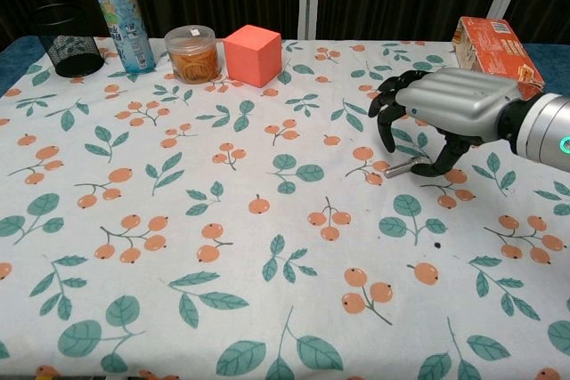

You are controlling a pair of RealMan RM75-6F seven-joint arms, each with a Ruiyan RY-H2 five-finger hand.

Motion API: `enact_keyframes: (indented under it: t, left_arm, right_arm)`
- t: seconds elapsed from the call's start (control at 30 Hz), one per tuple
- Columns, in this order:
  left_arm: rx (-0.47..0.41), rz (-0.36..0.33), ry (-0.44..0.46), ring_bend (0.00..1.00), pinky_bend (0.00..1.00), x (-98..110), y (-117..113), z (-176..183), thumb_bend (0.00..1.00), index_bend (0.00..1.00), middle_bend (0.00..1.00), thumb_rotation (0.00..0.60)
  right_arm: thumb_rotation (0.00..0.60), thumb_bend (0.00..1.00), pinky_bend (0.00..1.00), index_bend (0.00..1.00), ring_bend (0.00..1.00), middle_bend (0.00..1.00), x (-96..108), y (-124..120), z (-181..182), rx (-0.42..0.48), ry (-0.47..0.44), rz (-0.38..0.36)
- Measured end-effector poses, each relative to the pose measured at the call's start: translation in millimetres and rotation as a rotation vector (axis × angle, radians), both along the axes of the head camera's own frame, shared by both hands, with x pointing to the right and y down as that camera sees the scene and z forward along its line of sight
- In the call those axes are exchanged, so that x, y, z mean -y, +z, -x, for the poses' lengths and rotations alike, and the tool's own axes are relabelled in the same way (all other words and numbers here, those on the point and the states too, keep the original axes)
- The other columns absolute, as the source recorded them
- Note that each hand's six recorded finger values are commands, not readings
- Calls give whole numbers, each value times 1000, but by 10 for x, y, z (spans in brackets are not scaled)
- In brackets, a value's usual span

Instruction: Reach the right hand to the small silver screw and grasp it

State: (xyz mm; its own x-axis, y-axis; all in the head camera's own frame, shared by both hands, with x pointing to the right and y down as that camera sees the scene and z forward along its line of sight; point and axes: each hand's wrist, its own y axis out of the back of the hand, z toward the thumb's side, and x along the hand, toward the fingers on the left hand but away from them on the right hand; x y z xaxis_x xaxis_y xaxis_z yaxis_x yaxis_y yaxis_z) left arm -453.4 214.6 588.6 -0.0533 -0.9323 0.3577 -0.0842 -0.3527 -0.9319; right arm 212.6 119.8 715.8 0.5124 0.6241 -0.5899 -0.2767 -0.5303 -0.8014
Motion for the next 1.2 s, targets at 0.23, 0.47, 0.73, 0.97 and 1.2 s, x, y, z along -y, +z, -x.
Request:
enact_keyframes:
  t: [0.23, 0.47, 0.73, 0.97, 1.2]
  left_arm:
    - [-2, -4, -6, 43, 0, -12, 2, 17, 0, 167, 117, 600]
    - [-6, -2, -15, 43, 0, -31, 13, 40, 0, 167, 117, 600]
    - [-9, -1, -17, 43, 0, -31, 28, 50, 0, 167, 117, 600]
    - [-10, 2, -15, 43, 0, -39, 41, 50, 0, 167, 117, 600]
    - [-9, 1, -10, 43, 0, -32, 45, 39, 0, 167, 117, 600]
  right_arm:
    - [600, 178, 0, 498, 0, 178, -85, 101, 109, 5, -9, -7]
    - [600, 200, 0, 516, 0, 178, -109, 181, 113, -1, -5, -2]
    - [600, 304, 0, 542, 0, 181, -113, 198, 133, 11, 3, 6]
    - [600, 306, 0, 547, 0, 182, -64, 114, 103, 85, 88, 45]
    - [600, 306, 0, 551, 0, 186, 41, 39, -47, 234, 287, 173]
